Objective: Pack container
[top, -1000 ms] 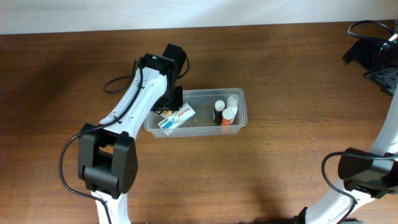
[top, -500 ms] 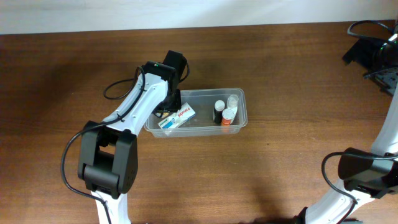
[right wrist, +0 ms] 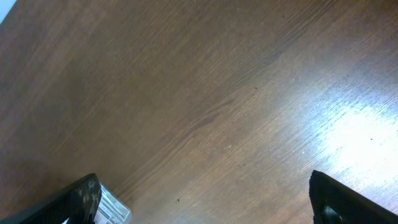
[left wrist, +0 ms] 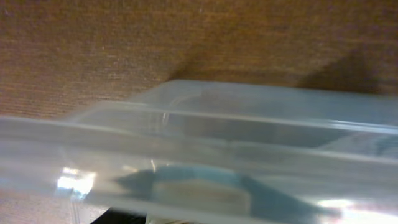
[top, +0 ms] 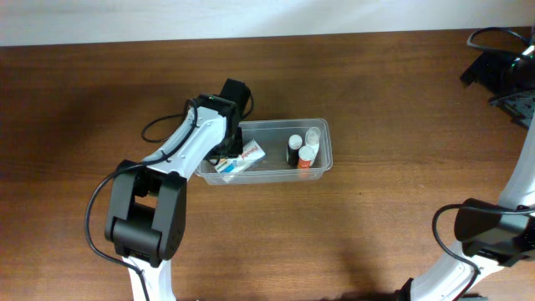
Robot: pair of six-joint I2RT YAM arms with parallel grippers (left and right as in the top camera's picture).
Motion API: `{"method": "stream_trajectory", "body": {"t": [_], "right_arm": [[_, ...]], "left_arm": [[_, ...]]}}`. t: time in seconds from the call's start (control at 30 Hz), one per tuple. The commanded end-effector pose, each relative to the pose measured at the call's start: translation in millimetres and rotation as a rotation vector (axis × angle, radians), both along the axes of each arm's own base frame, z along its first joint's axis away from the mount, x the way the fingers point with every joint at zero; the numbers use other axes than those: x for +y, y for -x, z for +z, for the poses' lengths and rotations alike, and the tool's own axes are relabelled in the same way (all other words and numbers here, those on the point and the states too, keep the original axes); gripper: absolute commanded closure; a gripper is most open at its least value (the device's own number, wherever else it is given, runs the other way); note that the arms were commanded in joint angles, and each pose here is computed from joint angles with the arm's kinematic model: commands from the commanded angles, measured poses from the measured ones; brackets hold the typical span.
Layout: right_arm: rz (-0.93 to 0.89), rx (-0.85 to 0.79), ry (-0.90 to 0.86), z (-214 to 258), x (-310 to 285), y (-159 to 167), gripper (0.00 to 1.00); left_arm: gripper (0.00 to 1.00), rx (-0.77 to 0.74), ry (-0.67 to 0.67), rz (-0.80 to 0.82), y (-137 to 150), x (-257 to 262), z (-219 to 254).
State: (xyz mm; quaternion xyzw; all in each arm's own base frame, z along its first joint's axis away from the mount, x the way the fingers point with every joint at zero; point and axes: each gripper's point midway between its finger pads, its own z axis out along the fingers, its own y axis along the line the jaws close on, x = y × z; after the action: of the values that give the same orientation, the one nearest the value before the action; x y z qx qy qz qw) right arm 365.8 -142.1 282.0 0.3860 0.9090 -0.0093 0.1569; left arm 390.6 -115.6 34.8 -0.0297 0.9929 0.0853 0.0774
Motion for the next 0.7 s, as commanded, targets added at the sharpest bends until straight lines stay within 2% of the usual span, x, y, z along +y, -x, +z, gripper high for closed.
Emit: {"method": "stream_trajectory", "body": {"t": [0.0, 0.4, 0.67], "right_arm": [[0.003, -0.014, 0.003, 7, 3, 5, 0.02], [0.003, -0.014, 0.003, 7, 3, 5, 0.02], [0.003, -0.014, 0.003, 7, 3, 5, 0.02]], "left_arm": [[0.64, -0.026, -0.003, 0.014, -2, 2, 6], [0.64, -0.059, 0.063, 0.008, -12, -11, 6], [0.64, -0.063, 0.104, -0.077, -15, -25, 6]]}}
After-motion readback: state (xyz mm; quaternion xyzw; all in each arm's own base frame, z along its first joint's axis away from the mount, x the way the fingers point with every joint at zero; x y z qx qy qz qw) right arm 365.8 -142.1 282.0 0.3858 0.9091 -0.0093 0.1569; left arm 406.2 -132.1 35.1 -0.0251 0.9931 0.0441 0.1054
